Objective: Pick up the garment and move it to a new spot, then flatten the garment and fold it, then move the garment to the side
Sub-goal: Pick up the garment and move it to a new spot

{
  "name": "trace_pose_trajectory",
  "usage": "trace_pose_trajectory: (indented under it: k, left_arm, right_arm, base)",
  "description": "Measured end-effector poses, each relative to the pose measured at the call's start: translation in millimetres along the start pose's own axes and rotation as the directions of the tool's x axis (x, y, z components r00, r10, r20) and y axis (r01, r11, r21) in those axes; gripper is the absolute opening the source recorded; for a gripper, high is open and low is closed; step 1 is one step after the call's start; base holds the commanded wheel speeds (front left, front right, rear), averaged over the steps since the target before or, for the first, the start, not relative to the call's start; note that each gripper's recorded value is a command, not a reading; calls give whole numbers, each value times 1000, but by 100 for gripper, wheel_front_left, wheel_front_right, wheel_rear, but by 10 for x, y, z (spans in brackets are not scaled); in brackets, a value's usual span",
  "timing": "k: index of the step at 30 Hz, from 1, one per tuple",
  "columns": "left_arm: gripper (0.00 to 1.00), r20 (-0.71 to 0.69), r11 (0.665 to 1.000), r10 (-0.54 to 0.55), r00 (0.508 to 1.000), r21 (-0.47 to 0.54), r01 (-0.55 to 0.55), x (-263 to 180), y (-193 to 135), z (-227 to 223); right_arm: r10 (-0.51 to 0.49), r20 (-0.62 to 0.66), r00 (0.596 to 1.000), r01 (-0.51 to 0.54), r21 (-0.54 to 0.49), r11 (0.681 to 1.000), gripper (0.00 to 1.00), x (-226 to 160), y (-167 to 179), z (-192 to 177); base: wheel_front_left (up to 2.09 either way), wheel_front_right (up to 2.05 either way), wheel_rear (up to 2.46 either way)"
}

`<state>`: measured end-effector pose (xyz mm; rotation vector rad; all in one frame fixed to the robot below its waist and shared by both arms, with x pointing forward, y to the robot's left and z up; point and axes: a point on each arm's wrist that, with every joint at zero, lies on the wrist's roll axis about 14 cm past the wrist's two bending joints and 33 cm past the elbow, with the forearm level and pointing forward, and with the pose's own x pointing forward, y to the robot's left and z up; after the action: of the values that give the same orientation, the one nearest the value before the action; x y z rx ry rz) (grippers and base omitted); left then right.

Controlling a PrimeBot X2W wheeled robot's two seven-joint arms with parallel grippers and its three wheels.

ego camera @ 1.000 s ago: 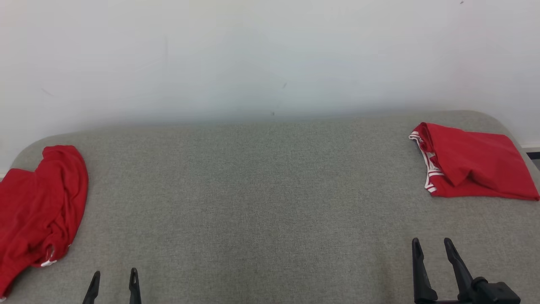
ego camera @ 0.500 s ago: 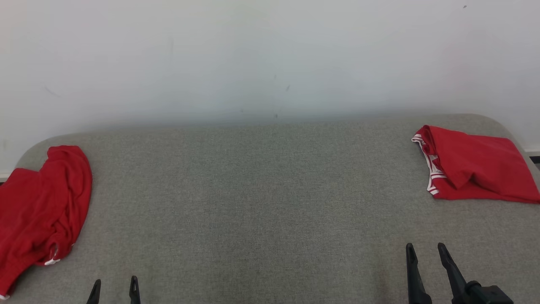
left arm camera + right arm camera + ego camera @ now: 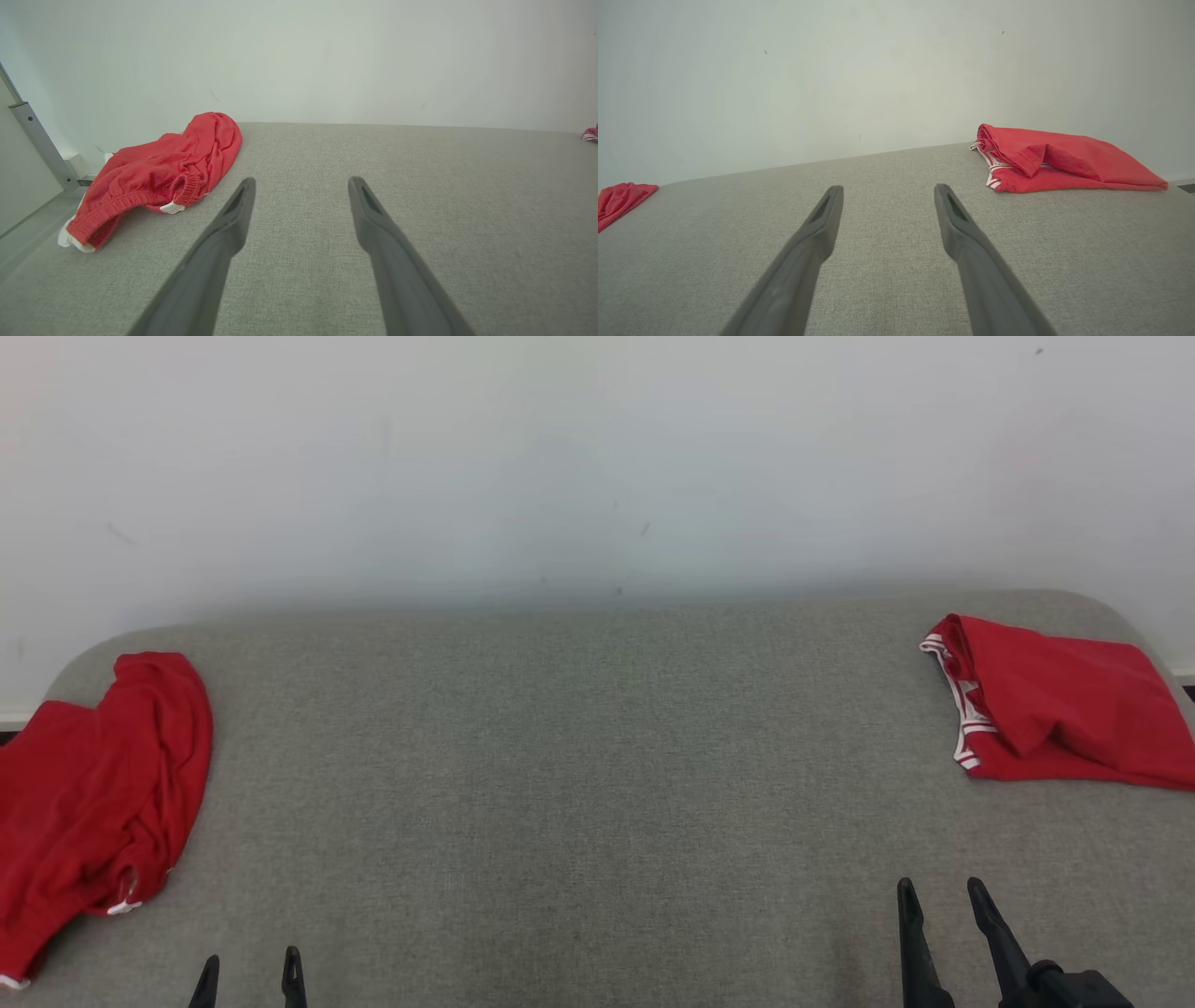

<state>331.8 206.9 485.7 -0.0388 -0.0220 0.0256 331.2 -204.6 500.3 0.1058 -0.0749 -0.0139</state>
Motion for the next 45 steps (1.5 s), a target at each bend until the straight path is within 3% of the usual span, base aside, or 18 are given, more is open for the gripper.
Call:
trace_pose_trajectory:
  k: [8,17,26,36,45]
  left_arm:
    - [100,0,999,53,999,-3,-53,-82,163,-2]
    - [100,7,981,192,981,-1,-192,-347,568,17]
    - [100,8,924,383,924,2,-383,-840,1070,20]
    - [100,8,825,565,825,4,-565,-1438,1485,21]
    - [100,-2,795,607,795,9,-607,-1580,1572,2]
  right_arm:
    - [52,-23,998,-52,14,999,100,87,167,-76]
    - [163,-58,985,-160,53,986,100,251,542,-201]
    - [336,-81,938,-331,73,941,100,456,1154,-296]
    - [504,-100,858,-496,96,863,100,541,1813,-394]
    - [531,-112,840,-522,98,847,100,569,1931,-452]
  base:
    - [0,0,0]
    - [0,0,0]
    - [0,0,0]
    - [0,0,0]
    - [0,0,0]
